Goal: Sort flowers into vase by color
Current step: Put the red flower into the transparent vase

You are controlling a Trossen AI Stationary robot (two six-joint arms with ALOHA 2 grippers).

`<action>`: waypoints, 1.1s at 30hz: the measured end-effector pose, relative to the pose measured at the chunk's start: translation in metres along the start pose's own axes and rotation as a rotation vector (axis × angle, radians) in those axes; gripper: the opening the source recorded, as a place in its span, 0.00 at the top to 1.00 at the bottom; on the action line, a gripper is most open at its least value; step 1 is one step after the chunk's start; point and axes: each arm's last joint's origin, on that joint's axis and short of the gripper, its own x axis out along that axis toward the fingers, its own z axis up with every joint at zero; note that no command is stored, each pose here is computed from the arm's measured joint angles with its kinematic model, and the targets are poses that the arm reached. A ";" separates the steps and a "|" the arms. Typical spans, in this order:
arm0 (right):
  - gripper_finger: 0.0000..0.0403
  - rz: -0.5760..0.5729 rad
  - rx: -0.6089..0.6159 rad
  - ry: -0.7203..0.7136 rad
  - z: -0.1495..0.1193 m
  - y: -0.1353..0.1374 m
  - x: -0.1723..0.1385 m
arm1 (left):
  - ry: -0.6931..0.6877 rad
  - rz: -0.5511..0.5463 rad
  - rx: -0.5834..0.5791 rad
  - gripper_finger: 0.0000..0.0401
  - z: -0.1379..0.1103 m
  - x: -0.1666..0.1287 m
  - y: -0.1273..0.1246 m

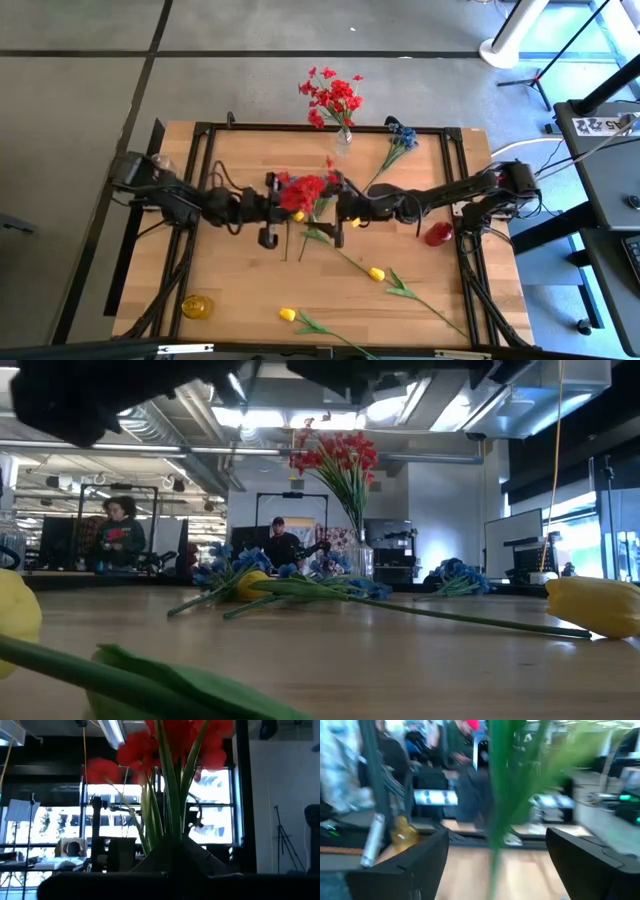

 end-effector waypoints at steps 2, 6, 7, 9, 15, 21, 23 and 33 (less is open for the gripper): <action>0.18 0.019 0.026 -0.009 0.002 0.001 0.003 | 0.005 0.000 0.001 0.97 -0.006 0.008 0.000; 0.21 0.018 0.055 0.017 -0.004 0.002 0.012 | 0.004 -0.018 0.014 0.97 -0.012 0.028 -0.001; 0.24 0.010 0.057 0.040 -0.007 0.002 0.012 | 0.011 -0.018 0.017 0.97 -0.012 0.029 -0.001; 0.31 -0.003 0.056 0.063 -0.009 0.001 0.011 | 0.008 -0.017 0.017 0.97 -0.011 0.029 -0.001; 0.62 -0.017 0.055 0.077 -0.009 0.001 0.011 | 0.027 -0.019 -0.009 0.97 -0.013 0.028 -0.001; 0.95 -0.026 0.035 0.121 -0.012 0.001 0.009 | 0.069 -0.009 -0.031 0.90 -0.014 0.027 -0.003; 0.95 -0.045 0.022 0.146 -0.010 0.000 0.006 | 0.109 -0.011 -0.049 0.86 -0.012 0.027 -0.003; 0.97 -0.298 0.009 0.290 0.010 -0.027 -0.046 | 0.461 0.022 0.008 0.74 0.023 0.007 -0.007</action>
